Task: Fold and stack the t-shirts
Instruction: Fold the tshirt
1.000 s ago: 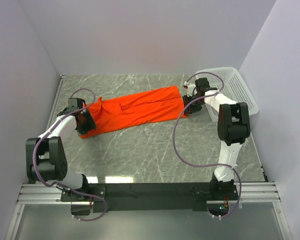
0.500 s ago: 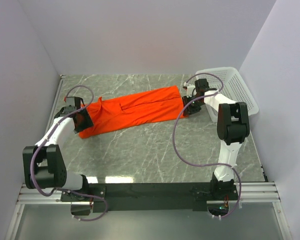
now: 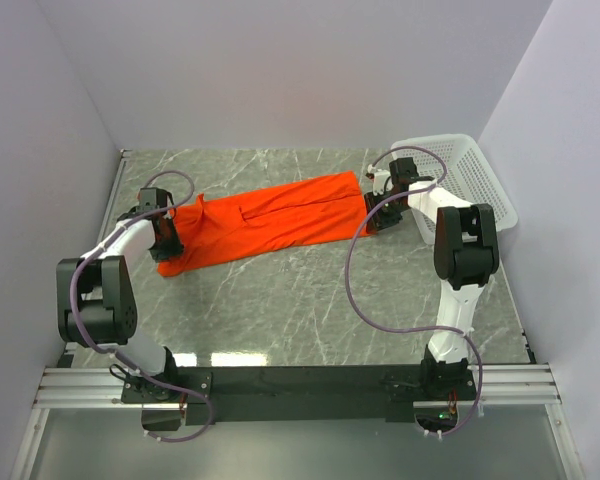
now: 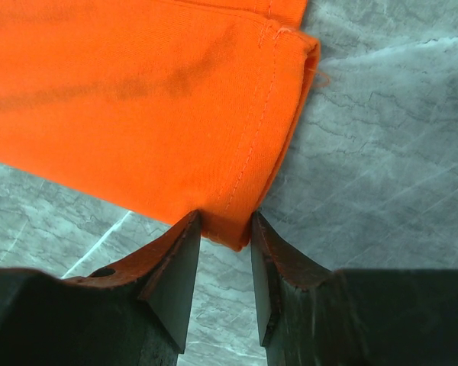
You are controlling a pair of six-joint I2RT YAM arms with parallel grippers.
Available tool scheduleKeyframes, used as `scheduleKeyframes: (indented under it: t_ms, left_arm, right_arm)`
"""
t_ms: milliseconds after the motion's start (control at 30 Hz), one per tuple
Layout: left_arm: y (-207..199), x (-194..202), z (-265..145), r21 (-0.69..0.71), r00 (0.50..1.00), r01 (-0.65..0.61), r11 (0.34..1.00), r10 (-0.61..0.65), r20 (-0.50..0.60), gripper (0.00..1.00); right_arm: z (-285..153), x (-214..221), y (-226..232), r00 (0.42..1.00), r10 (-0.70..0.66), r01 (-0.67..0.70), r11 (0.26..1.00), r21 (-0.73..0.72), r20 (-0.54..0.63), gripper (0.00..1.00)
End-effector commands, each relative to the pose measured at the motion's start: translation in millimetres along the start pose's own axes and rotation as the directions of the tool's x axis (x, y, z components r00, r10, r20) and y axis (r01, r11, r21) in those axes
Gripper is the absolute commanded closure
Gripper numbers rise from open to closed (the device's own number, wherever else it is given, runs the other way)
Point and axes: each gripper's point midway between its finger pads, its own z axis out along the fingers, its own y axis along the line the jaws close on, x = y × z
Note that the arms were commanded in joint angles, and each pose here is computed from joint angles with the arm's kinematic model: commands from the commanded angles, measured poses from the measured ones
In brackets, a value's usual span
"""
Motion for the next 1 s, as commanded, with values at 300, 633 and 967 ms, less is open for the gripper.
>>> scheduleKeyframes:
  t_ms: [300, 633, 967]
  left_arm:
    - [-0.2, -14.8, -6.5, 0.028, 1.0, 0.015, 0.999, -0.015, 0.025, 0.96]
    - [12.3, -14.4, -5.4, 0.045, 0.996, 0.089, 0.995, -0.09, 0.021, 0.99]
    - [24.4, -11.7, -5.1, 0.028, 0.99, 0.137, 0.99, -0.138, 0.024, 0.99]
  right_arm:
    - [-4.2, -17.5, 1.0, 0.999, -0.004, 0.004, 1.0, -0.009, 0.036, 0.64]
    - [-5.9, -16.6, 0.4, 1.0, -0.004, 0.004, 1.0, -0.01, 0.031, 0.91]
    - [-22.0, 3.9, -8.1, 1.0, -0.027, 0.027, 0.999, -0.018, 0.004, 1.0]
